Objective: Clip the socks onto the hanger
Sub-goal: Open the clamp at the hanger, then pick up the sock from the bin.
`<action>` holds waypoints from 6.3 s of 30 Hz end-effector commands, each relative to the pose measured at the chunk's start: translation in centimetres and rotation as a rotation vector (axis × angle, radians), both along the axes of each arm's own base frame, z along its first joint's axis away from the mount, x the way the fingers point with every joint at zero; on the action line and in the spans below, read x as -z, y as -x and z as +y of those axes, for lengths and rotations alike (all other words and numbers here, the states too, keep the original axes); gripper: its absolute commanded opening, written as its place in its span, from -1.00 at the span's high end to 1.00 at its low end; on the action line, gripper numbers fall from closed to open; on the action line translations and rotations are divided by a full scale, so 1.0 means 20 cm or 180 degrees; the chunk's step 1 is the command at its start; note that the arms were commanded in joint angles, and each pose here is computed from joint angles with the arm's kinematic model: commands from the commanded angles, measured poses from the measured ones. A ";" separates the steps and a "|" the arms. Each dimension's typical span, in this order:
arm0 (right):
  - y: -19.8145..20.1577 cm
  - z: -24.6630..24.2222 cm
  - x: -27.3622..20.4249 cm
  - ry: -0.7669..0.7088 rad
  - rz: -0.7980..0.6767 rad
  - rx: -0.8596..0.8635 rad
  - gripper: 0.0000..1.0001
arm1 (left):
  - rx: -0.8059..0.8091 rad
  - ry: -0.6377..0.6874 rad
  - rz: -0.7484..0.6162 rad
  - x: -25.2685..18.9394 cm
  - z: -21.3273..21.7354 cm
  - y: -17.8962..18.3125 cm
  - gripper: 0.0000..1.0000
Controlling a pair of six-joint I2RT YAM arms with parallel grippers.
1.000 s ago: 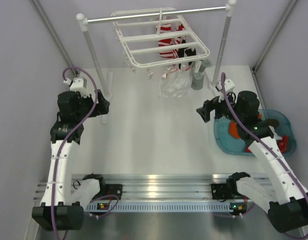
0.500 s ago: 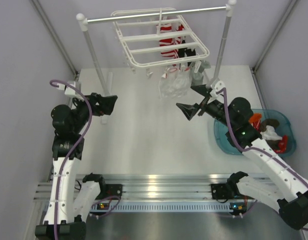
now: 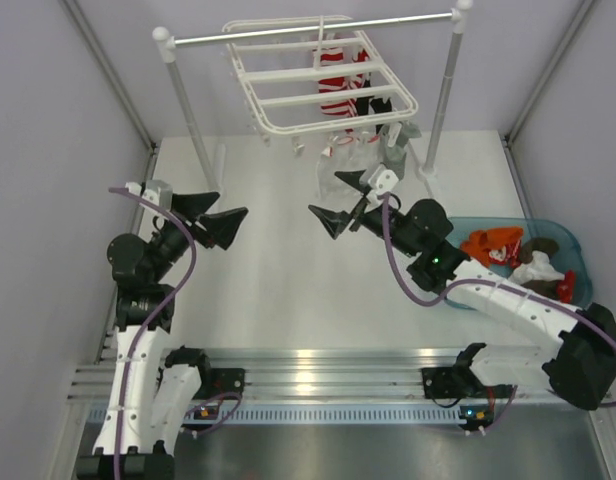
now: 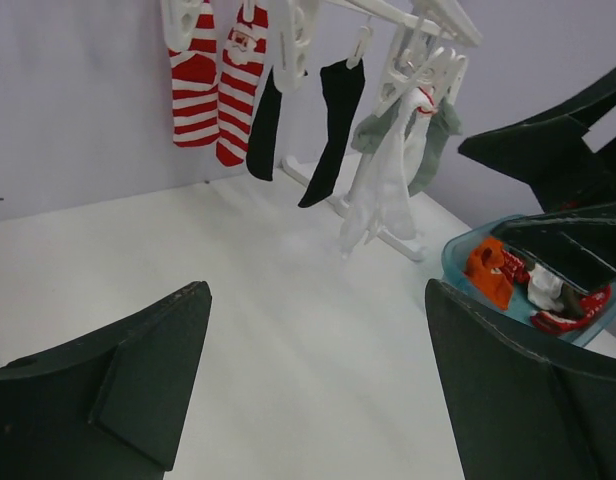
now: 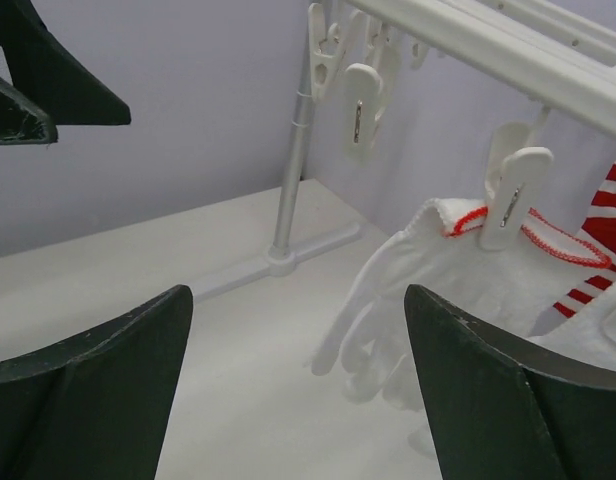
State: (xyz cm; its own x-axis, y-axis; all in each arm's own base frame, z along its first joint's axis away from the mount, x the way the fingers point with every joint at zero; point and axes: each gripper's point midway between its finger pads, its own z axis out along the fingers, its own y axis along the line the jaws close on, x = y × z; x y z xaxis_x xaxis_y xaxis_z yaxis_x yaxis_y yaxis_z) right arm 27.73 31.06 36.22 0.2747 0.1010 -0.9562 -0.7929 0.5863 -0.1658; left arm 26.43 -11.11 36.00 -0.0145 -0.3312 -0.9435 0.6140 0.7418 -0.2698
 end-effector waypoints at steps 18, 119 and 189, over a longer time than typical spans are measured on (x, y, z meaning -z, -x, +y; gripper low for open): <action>-0.23 0.20 -0.40 -0.0715 -0.0982 0.0694 -0.31 | 0.0406 -0.0220 -0.0629 -0.16 -0.09 0.06 -0.83; -0.24 0.23 -0.48 -0.0459 -0.0909 -0.0098 1.00 | 0.0582 0.0189 -0.0795 -0.53 -0.64 -0.43 -0.41; -0.15 -2.11 1.55 0.2180 0.3566 0.1900 -0.37 | 0.0592 0.0113 -0.0597 -0.50 -0.65 -0.47 1.00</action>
State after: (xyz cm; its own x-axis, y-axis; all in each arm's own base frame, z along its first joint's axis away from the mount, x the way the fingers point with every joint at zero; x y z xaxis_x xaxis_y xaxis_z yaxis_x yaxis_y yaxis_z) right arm 29.11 -9.91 5.45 -0.8028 -0.3531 -0.4803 -0.4188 0.9075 0.0327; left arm 35.45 -24.47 44.45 0.0517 -0.3648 -0.9296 0.7850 0.5902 -0.1880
